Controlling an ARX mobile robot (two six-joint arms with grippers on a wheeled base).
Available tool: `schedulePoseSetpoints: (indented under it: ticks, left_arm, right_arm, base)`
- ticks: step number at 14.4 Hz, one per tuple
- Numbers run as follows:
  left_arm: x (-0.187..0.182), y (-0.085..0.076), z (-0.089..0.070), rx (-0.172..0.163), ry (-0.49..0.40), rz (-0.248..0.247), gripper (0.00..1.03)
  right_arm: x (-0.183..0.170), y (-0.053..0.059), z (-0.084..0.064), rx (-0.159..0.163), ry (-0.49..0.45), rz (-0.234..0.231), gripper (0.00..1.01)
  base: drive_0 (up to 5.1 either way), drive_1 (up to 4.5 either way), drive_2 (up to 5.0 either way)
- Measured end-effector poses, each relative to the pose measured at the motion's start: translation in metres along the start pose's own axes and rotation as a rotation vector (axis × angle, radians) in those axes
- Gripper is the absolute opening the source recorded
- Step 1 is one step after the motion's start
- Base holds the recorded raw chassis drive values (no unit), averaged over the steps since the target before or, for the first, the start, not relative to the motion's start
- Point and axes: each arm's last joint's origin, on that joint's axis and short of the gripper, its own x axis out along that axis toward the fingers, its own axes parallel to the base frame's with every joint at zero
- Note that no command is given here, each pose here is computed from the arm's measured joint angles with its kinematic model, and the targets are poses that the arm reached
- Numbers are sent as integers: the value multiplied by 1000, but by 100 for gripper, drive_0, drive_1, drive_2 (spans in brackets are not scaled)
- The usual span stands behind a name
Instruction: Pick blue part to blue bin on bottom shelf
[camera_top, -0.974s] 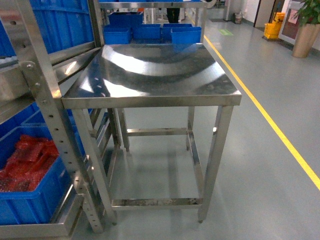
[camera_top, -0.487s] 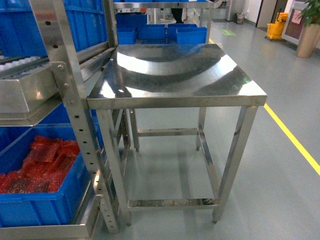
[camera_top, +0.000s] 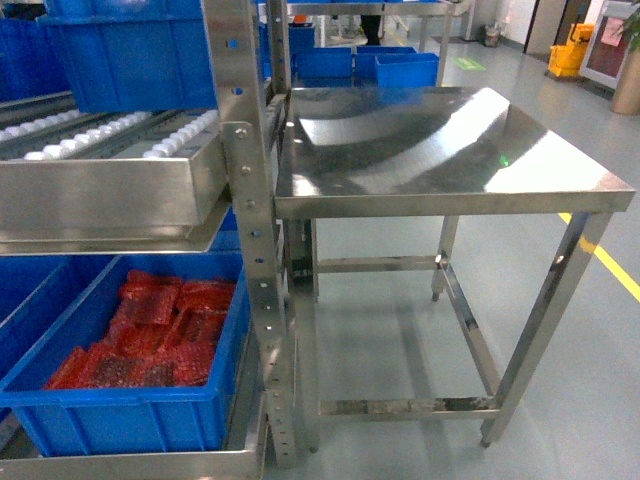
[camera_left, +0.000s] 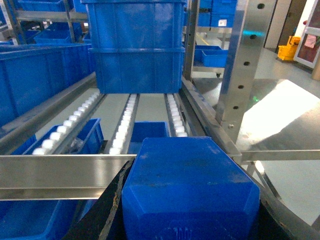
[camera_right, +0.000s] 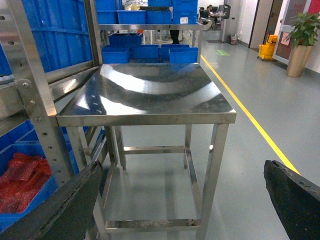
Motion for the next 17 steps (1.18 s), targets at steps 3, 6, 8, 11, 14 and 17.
schedulePoseSetpoints:
  ticks: [3, 6, 8, 11, 14, 17]
  left_arm:
    - [0, 0, 1, 1, -6, 1, 44]
    - [0, 0, 0, 0, -2, 1, 44]
    - [0, 0, 0, 0, -3, 1, 44]
    - [0, 0, 0, 0, -1, 1, 44]
    - [0, 0, 0, 0, -3, 1, 44]
    - [0, 0, 0, 0, -2, 1, 44]
  right_arm:
    - [0, 0, 0, 0, 0, 0, 98]
    - [0, 0, 0, 0, 4, 0, 98]
    - [0, 0, 0, 0, 0, 0, 98]
    - [0, 0, 0, 0, 3, 0, 98]
    - [0, 0, 0, 0, 0, 0, 98]
    - [0, 0, 0, 0, 2, 0, 98]
  base:
    - [-483, 226, 226]
    - [-483, 226, 226]
    - [-483, 226, 226]
    - [-483, 226, 226]
    - [-469, 244, 244]
    - [-469, 244, 244]
